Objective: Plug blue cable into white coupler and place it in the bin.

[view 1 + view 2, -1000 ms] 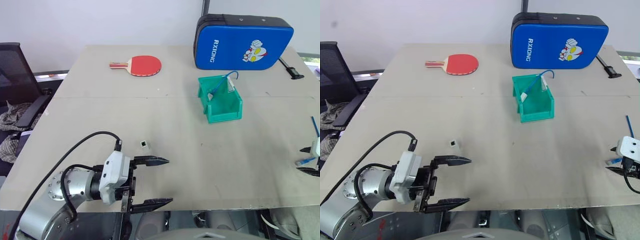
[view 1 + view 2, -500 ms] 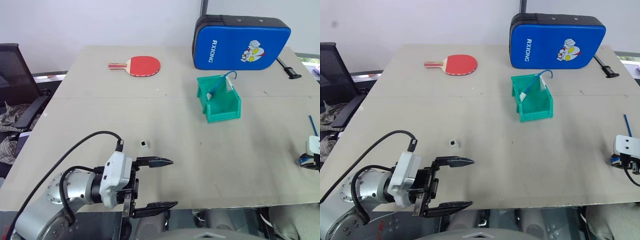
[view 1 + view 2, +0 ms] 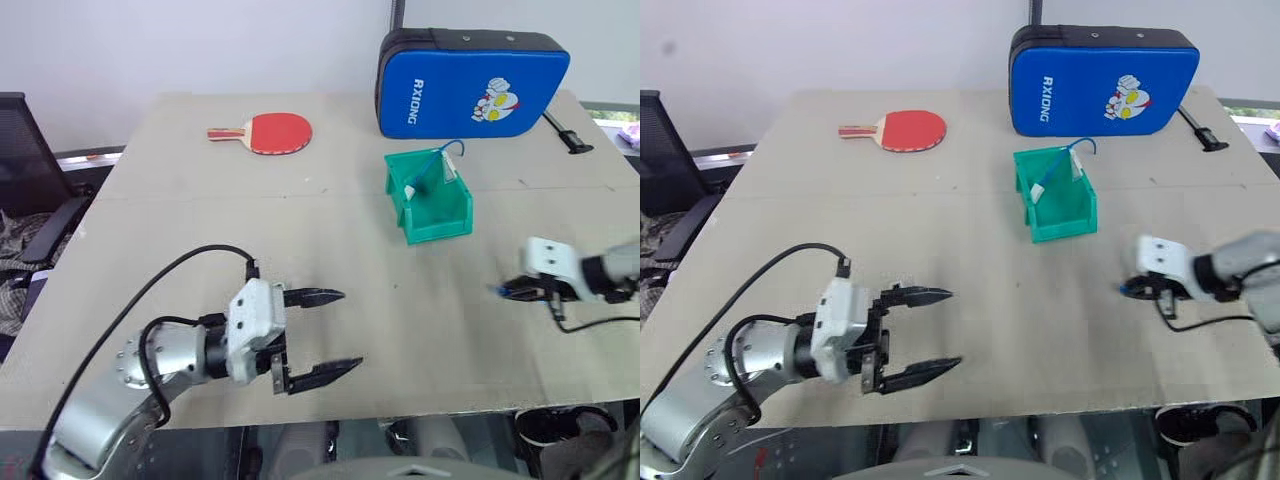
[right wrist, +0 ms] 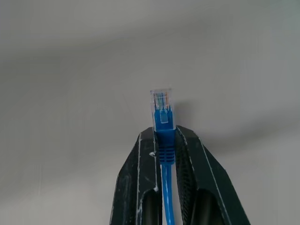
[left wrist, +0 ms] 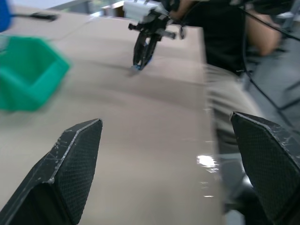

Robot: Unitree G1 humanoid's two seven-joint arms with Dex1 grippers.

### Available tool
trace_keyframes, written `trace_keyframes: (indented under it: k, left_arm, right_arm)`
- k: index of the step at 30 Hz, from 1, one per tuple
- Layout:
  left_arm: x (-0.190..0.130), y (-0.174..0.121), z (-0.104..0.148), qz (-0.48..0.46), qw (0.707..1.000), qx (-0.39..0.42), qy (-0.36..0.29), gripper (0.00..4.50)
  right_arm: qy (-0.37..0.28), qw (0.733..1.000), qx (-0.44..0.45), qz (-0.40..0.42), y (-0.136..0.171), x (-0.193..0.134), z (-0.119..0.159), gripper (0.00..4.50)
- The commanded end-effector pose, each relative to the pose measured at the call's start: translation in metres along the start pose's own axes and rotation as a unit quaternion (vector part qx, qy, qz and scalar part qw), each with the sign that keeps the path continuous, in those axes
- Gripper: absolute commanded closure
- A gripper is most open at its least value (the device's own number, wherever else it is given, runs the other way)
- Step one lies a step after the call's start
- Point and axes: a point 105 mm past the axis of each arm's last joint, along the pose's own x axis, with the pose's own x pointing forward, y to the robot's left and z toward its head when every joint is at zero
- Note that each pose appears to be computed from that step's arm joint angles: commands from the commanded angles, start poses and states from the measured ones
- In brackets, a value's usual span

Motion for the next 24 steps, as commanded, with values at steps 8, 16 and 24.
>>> trace_keyframes:
  k: [8, 16, 24]
  left_arm:
    - [0.007, 0.039, 0.001, 0.036, 0.999, -0.014, 0.030, 0.00]
    - [0.021, 0.046, -0.020, -0.017, 0.998, -0.006, 0.057, 0.00]
    - [0.061, 0.065, -0.033, -0.065, 0.995, 0.025, 0.078, 0.00]
  right_arm:
    - [-0.017, 0.997, -0.065, 0.040, 0.000, 0.070, 0.047, 4.45]
    - [-0.099, 0.994, -0.035, 0.027, 0.000, 0.049, 0.057, 0.69]
    - [-0.198, 0.976, 0.029, -0.086, 0.029, -0.008, 0.042, 0.04]
